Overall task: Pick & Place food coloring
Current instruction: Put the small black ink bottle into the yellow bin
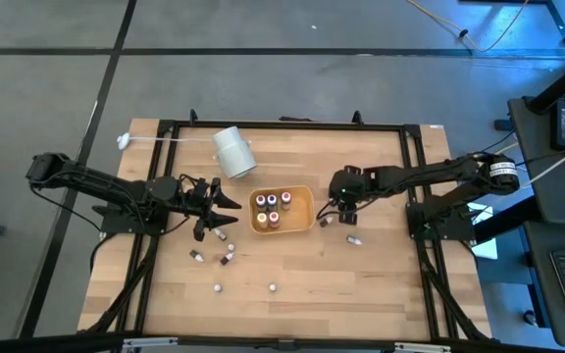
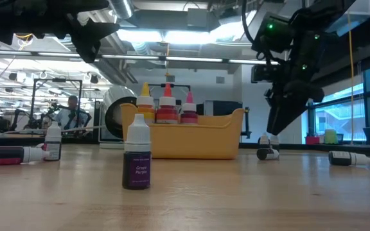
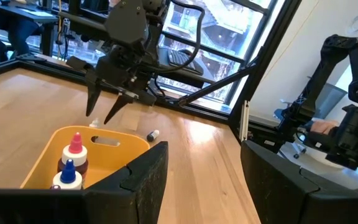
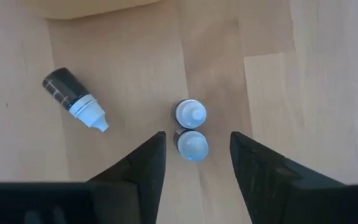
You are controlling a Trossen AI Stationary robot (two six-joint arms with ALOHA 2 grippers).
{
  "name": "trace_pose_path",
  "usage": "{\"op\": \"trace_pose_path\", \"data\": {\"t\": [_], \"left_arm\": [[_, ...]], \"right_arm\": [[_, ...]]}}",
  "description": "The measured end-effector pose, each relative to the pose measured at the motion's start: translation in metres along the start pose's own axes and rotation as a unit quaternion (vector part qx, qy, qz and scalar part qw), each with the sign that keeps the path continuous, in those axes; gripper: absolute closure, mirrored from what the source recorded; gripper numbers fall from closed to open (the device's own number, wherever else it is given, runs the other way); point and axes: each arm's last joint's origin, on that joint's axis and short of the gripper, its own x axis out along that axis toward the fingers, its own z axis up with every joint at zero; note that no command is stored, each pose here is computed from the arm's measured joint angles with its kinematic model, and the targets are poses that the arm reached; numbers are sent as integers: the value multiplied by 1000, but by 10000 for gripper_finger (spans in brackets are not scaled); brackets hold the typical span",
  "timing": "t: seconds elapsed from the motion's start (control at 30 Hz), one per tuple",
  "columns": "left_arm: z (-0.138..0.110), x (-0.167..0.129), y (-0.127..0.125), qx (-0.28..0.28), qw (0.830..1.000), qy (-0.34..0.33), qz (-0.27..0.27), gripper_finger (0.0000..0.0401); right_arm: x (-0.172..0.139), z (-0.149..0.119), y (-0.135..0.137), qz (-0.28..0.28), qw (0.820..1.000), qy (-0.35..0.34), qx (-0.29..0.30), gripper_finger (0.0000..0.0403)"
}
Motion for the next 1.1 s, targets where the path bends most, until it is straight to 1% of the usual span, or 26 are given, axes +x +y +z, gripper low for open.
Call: {"op": "trace_pose_path", "data": {"t": [0.17, 0.7, 0.97, 1.1], "left_arm": [[0, 0, 0, 0, 1000, 0, -1, 205], [0, 0, 0, 0, 1000, 1, -1, 205], [0, 0, 0, 0, 1000, 1, -1, 205], [0, 0, 0, 0, 1000, 1, -1, 205]], "right_arm": [[0, 0, 0, 0, 1000, 0, -14, 236], [0, 0, 0, 1, 1000, 0, -24, 238], [15, -2, 2, 1, 999, 30, -29, 238], [18, -1, 2, 1, 999, 26, -29, 238]]}}
